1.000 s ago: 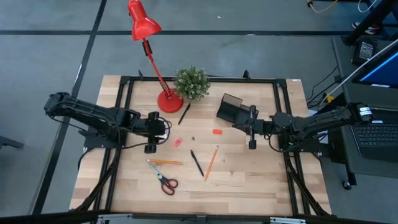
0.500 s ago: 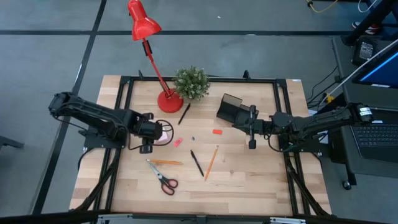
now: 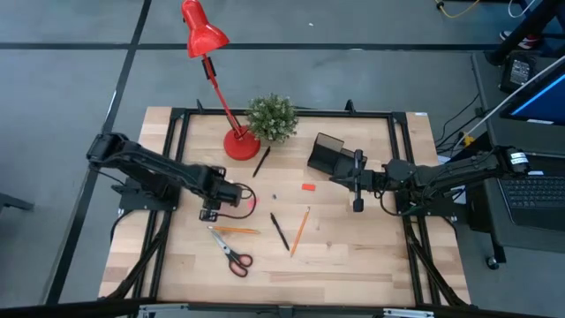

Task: Pick and place office supplies into organizer
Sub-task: Put the pink sticky notes into the black desk organizer

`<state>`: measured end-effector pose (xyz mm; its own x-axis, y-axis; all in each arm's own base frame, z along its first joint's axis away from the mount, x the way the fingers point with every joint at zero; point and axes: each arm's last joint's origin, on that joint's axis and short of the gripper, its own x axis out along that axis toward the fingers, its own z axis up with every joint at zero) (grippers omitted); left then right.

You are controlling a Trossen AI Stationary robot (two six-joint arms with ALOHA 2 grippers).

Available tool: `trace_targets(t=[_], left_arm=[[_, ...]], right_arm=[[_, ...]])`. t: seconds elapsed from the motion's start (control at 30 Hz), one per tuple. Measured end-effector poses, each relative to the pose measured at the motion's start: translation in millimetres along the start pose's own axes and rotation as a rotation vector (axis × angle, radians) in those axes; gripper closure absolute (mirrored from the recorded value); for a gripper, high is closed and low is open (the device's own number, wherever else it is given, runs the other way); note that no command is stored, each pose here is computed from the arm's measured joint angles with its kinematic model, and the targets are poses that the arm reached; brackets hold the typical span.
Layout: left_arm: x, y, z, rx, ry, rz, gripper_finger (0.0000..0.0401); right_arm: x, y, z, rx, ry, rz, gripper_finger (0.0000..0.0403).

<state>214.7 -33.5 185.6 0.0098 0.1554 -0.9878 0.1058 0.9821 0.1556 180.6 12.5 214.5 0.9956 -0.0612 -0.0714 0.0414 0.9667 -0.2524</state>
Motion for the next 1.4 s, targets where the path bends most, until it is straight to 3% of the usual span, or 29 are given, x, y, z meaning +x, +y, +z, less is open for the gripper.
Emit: trace_targets(t=[0.27, 0.77, 1.4], left_arm=[[11, 1, 5, 0.086, 0.048, 0.049, 0.0253], [18, 10, 11, 0.089, 0.038, -0.025, 0.0260], [35, 8, 14, 0.126, 0.113, -0.005, 0.0260]], right_arm=[[0, 0, 0, 0.005, 0.000, 0.000, 0.0386], [0, 0, 0, 0.005, 0.000, 0.001, 0.0384], [0, 0, 0, 0.004, 0.003, 0.001, 0.0384]])
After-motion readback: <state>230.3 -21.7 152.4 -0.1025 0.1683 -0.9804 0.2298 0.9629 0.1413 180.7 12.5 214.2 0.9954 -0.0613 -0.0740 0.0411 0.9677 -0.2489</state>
